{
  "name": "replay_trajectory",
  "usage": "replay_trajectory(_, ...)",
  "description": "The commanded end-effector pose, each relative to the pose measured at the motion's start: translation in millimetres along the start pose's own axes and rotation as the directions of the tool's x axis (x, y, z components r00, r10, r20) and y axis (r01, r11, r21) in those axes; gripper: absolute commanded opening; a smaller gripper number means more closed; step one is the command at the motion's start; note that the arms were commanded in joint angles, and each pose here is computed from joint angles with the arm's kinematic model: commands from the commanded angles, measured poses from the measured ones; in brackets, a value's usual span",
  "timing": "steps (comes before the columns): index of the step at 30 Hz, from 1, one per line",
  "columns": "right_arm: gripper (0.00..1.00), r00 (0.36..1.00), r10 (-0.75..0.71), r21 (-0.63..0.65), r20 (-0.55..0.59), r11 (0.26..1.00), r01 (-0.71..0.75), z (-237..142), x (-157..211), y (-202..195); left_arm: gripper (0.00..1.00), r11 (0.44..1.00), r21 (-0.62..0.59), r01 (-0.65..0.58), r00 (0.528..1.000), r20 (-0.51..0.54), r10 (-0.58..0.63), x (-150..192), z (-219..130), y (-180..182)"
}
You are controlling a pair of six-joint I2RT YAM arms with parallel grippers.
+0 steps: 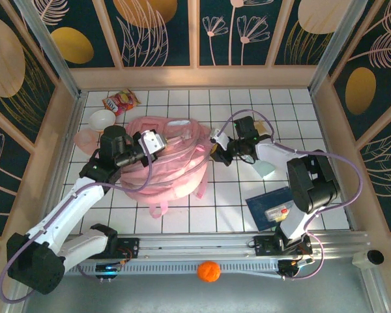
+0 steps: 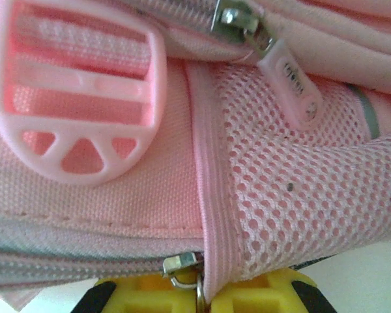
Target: Pack the student bag
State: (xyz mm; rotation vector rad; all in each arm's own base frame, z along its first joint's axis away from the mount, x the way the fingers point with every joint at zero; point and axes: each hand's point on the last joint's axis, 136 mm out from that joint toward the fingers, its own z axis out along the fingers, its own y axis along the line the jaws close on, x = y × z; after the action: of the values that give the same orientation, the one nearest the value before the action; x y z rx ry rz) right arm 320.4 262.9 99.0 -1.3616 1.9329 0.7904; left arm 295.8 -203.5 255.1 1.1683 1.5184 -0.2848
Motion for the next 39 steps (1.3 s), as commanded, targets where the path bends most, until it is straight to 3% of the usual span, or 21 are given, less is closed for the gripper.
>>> replay_trajectory(1,0.0,0.999,0.05,-0.04,0.017,0.998,-0.049,-11.6,-11.3,15.0,0.0,0.985,-0.171,0.004,1.0,0.002,-0.003,-10.3,-4.0,36.7)
replay_trajectory(5,0.0,0.997,0.068,-0.06,0.037,0.996,-0.066,-14.8,-18.7,19.0,0.0,0.997,-0.065,0.036,0.998,0.044,-0.034,-11.6,-0.7,15.4)
replay_trajectory(6,0.0,0.996,0.067,-0.061,0.052,0.996,-0.064,-16.9,-23.1,20.5,0.04,0.999,-0.02,0.042,0.998,0.038,-0.041,-7.7,1.0,6.5)
replay_trajectory(8,0.0,0.994,0.056,-0.046,0.09,0.998,-0.052,-22.5,-32.4,20.6,0.29,0.996,0.074,0.052,0.998,0.02,-0.054,-0.7,2.4,-12.1)
replay_trajectory(10,0.0,0.993,0.05,-0.035,0.109,0.998,-0.047,-26.1,-38.6,19.8,0.45,0.987,0.144,0.072,0.997,0.005,-0.074,3.5,1.3,-25.9)
replay_trajectory(14,0.0,0.992,0.048,-0.024,0.119,0.999,-0.046,-29.1,-45.3,17.6,0.65,0.961,0.259,0.098,0.993,0.035,-0.111,1.3,-5.8,-51.3)
replay_trajectory(16,0.0,0.992,0.044,-0.018,0.119,0.999,-0.042,-29.6,-47.0,16.9,0.69,0.951,0.288,0.116,0.99,0.039,-0.133,2.0,-7.4,-61.6)
replay_trajectory(18,0.0,0.992,0.041,-0.012,0.118,0.999,-0.04,-29.9,-47.6,16.6,0.7,0.943,0.308,0.124,0.991,0.008,-0.133,6.1,-5.6,-72.1)
replay_trajectory(21,0.0,0.992,0.035,-0.005,0.119,0.999,-0.035,-30.3,-49.5,16.3,0.81,0.943,0.314,0.106,0.994,-0.073,-0.087,16.2,4.3,-94.3)
replay_trajectory(25,0.0,0.993,0.024,0.002,0.12,1.0,-0.024,-31.2,-53.1,17.5,0.85,0.972,0.192,0.138,0.977,-0.19,-0.101,40.4,18.6,-88.3)
replay_trajectory(27,0.0,0.993,0.021,0.002,0.119,1.0,-0.022,-31.8,-53.6,18.2,0.99,0.981,0.142,0.133,0.971,-0.216,-0.101,50.1,21.1,-82.1)
replay_trajectory(31,0.0,0.992,0.017,0.007,0.122,1.0,-0.018,-33.5,-57.2,18.6,0.99,0.974,0.178,0.142,0.968,-0.233,-0.098,57.1,24.5,-92.1)
replay_trajectory(37,0.0,0.99,-0.003,-0.001,0.139,1.0,0.003,-38.0,-63.5,23.0,0.99,0.992,0.008,0.128,0.954,-0.276,-0.121,79.1,34.6,-69.1)
replay_trajectory(38,0.0,0.99,-0.004,0.001,0.139,1.0,0.004,-38.2,-63.1,23.0,0.98,0.991,0.009,0.134,0.954,-0.271,-0.126,78.2,35.6,-69.4)
replay_trajectory(39,0.0,0.99,-0.007,0.006,0.137,1.0,0.006,-38.5,-63.0,22.8,0.89,0.991,0.023,0.134,0.958,-0.26,-0.124,76.1,36.0,-71.6)
